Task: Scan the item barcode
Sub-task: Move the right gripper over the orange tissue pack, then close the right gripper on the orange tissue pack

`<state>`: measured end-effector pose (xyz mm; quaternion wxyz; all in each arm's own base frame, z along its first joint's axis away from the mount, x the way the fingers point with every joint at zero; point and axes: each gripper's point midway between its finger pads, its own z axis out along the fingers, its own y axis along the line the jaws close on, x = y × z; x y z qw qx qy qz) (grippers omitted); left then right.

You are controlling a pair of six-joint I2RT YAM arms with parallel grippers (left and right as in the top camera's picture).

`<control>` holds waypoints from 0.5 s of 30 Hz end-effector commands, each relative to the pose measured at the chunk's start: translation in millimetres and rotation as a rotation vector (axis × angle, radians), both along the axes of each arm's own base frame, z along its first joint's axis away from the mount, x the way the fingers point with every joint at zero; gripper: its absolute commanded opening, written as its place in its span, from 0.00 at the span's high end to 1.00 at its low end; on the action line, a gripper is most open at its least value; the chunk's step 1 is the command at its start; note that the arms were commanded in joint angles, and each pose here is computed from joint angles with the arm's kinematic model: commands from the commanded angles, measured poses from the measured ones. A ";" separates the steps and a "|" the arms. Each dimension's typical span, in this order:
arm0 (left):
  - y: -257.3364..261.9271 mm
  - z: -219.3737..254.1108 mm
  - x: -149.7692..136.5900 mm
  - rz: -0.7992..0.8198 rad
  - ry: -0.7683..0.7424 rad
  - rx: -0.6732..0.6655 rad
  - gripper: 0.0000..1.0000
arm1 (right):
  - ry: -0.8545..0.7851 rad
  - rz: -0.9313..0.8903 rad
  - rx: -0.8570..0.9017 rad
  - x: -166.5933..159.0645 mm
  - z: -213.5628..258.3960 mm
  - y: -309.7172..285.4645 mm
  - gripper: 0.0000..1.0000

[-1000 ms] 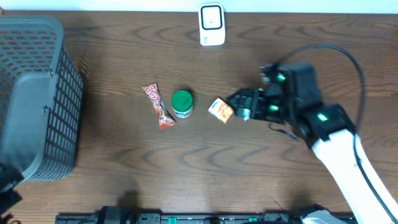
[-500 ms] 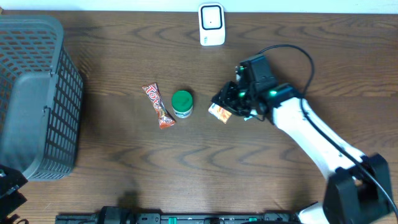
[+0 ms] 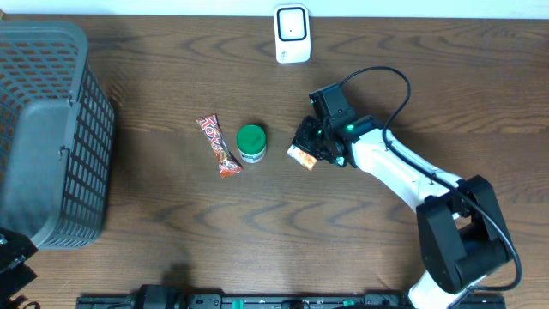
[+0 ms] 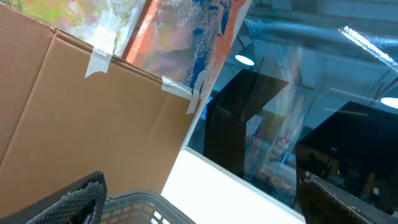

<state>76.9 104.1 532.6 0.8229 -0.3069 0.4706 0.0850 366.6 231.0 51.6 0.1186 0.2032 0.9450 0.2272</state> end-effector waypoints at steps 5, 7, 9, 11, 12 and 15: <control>0.9 -0.2 -0.7 0.003 -0.013 -0.013 0.02 | 0.091 -0.004 -0.090 -3.3 -56.1 -6.1 0.99; 1.0 -0.3 -0.7 0.003 -0.013 -0.013 0.02 | 0.107 0.004 -0.079 -4.9 -63.5 -3.3 0.99; 1.0 -0.3 -0.7 0.003 -0.013 -0.013 0.02 | 0.089 0.028 -0.048 -1.8 -60.4 3.7 0.99; 1.0 -0.3 -0.7 0.003 -0.013 -0.013 0.02 | 0.045 0.080 0.032 4.2 -39.1 18.7 0.99; 1.0 -0.3 -0.6 0.003 -0.013 -0.013 0.02 | 0.027 0.088 0.051 6.6 -29.2 21.4 0.99; 1.0 -0.3 -0.6 0.003 -0.013 -0.013 0.02 | -0.054 0.092 0.073 10.9 16.0 19.2 0.99</control>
